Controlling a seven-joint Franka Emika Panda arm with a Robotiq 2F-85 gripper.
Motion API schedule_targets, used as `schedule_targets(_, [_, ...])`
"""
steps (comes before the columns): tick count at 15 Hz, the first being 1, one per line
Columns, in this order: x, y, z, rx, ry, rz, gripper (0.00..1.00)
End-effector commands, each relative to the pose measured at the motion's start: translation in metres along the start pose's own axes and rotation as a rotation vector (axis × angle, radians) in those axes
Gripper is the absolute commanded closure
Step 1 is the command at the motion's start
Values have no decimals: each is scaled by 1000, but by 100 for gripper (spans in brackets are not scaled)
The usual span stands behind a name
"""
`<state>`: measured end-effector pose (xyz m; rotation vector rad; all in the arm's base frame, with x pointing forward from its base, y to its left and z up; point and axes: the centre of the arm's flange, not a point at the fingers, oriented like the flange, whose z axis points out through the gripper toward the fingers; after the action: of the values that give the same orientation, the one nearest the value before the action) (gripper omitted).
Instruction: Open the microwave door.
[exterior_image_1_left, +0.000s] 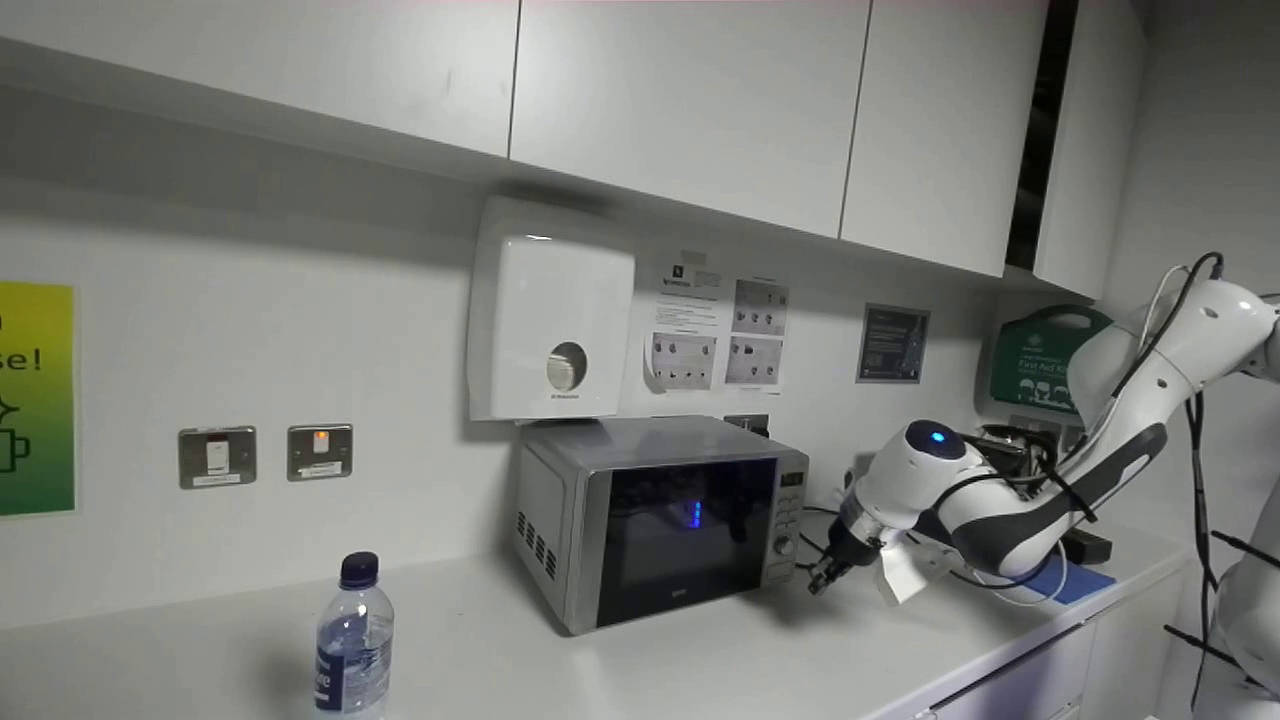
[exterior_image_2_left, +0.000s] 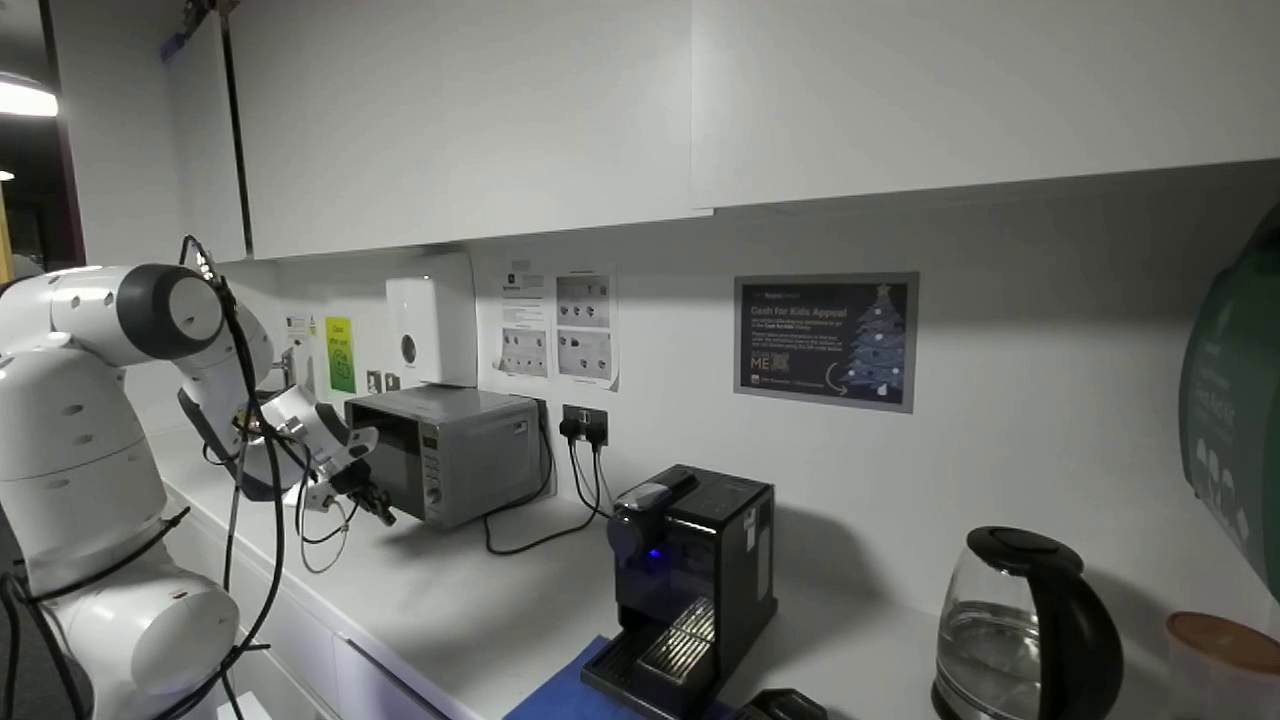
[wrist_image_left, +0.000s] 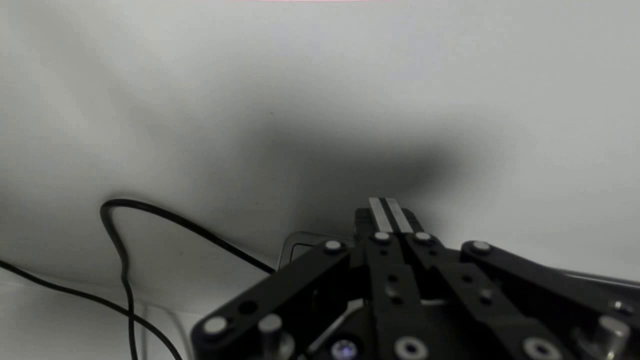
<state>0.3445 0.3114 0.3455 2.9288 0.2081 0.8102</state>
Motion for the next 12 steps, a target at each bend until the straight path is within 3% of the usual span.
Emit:
schedule_targets(1, [-1, -1, 0, 0, 0, 1, 99])
schedule_targets(12, [-13, -9, 9, -52, 31, -6, 100])
